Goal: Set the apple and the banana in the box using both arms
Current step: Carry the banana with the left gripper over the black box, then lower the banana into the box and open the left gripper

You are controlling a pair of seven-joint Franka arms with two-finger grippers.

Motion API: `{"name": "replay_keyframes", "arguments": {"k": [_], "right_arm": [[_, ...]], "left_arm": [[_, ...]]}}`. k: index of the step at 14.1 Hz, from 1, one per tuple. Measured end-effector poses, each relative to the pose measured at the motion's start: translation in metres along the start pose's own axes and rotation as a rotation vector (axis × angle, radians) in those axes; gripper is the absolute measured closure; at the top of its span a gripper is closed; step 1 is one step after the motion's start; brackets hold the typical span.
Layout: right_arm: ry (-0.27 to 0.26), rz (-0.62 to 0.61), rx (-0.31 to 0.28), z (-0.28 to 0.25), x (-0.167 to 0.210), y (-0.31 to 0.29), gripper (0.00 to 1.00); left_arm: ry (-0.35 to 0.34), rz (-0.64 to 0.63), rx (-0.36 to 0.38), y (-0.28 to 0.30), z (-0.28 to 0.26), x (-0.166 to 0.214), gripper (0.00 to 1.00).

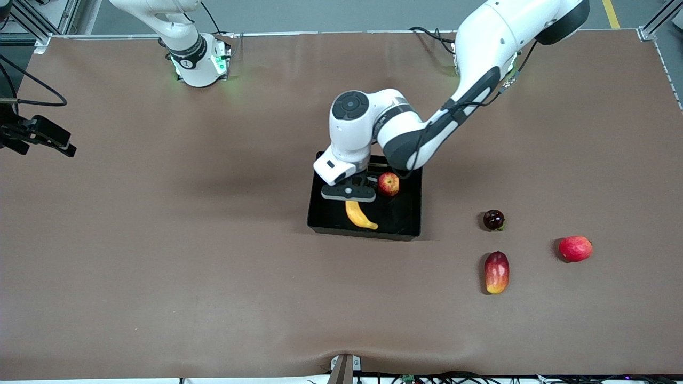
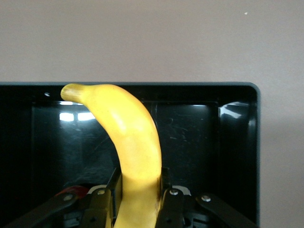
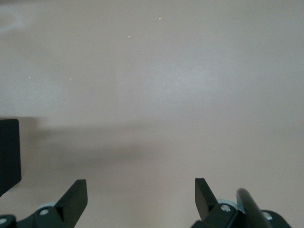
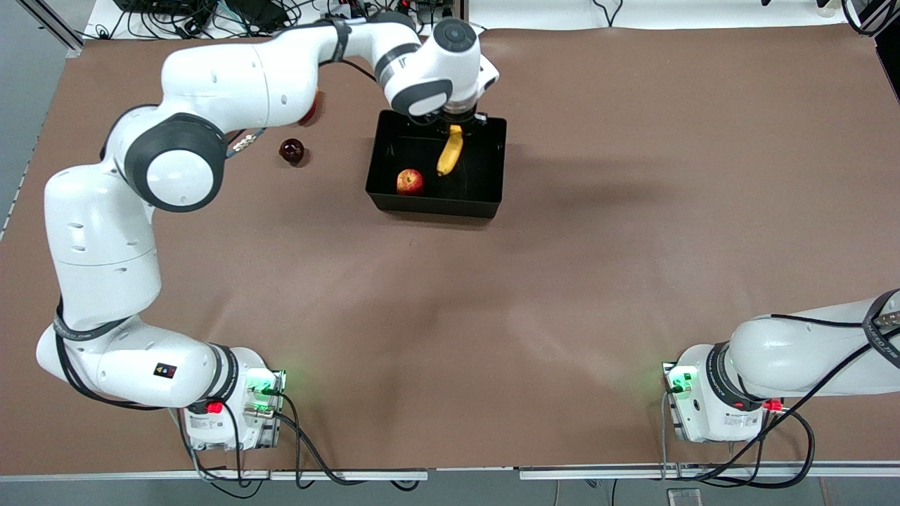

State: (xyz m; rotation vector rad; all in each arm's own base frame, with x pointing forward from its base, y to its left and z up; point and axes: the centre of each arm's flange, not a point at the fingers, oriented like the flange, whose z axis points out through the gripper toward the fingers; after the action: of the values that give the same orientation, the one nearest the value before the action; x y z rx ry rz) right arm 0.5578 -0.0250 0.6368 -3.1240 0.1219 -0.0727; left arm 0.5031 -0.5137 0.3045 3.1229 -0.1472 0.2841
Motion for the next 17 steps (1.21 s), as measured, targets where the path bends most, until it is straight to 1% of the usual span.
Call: {"name": "replay_keyframes", "arguments": {"k": [4,9,12,17], "right_arm": [[0.003,0.0,0.0,-0.001,0.0,0.0,0.0],[0.003,0.002,0.0,-0.001,0.0,0.001,0.0],[0.003,0.002,0.0,-0.002,0.0,0.001,0.0],[0.003,0.003,0.0,-0.002,0.0,0.002,0.0]], "left_arm": [[-0.009,0.005,-0.025,0.016,0.015,-0.015,0.65],[-0.022,0.017,-0.03,0.027,0.029,-0.028,0.65],[-0.01,0.031,-0.007,0.023,0.043,-0.028,0.65],[-0.039,0.035,0.002,0.019,0.072,-0.033,0.65]]}}
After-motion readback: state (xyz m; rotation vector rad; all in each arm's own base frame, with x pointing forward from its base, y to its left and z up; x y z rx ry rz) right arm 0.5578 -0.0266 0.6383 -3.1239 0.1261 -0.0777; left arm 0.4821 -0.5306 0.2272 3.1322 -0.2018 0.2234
